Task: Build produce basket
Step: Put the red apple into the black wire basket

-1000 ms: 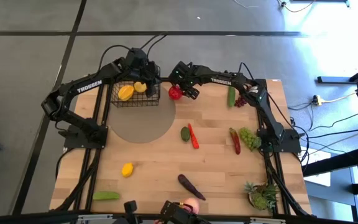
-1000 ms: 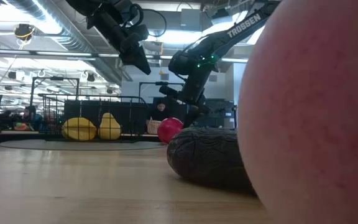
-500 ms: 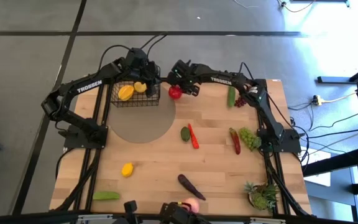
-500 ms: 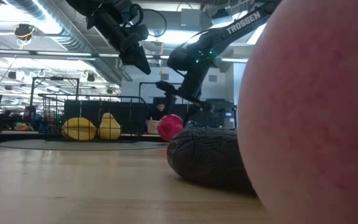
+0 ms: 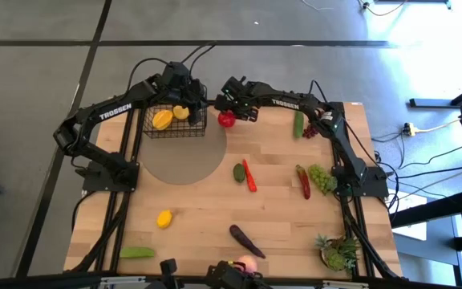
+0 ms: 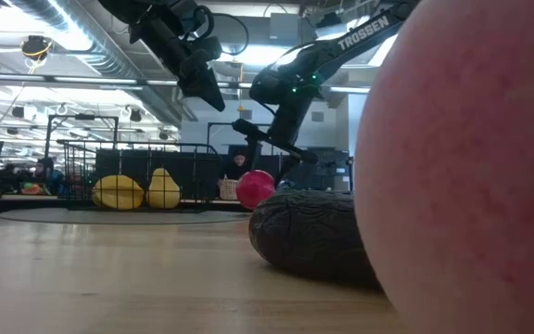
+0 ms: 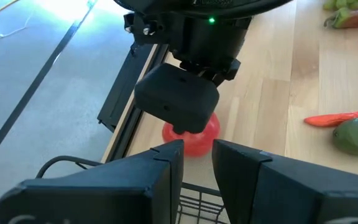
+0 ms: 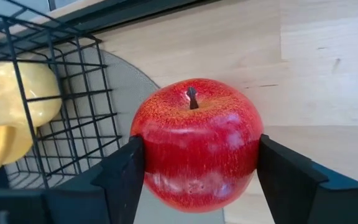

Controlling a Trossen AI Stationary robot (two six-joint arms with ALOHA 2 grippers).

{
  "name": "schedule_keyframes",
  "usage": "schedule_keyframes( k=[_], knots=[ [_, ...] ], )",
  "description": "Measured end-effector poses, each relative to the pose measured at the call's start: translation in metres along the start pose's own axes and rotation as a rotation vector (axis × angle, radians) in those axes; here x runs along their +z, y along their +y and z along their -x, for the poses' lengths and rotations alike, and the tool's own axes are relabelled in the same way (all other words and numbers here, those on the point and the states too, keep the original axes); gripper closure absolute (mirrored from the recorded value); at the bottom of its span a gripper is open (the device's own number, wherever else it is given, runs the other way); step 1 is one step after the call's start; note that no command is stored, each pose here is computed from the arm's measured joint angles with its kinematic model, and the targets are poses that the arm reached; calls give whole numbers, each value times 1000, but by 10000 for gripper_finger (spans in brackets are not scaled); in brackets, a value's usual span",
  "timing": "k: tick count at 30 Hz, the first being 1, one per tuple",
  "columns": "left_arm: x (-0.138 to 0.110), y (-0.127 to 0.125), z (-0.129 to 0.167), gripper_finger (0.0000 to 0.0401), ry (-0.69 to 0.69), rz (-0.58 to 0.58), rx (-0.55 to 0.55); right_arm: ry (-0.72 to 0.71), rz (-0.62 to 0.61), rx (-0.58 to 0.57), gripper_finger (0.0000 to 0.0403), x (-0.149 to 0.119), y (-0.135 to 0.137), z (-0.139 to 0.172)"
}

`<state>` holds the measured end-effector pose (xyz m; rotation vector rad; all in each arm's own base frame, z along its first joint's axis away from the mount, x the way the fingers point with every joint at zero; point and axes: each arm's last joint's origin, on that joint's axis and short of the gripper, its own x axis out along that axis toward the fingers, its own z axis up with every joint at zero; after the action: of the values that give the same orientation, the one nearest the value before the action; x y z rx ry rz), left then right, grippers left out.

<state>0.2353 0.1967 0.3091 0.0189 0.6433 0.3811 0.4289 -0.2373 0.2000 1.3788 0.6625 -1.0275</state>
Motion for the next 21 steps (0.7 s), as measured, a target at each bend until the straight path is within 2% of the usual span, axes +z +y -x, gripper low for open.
schedule_keyframes(
  k=[21],
  knots=[
    [0, 0, 0, 326, 0, 0, 0, 17, -2, -22, 146, -1, -2, 1]
  ],
)
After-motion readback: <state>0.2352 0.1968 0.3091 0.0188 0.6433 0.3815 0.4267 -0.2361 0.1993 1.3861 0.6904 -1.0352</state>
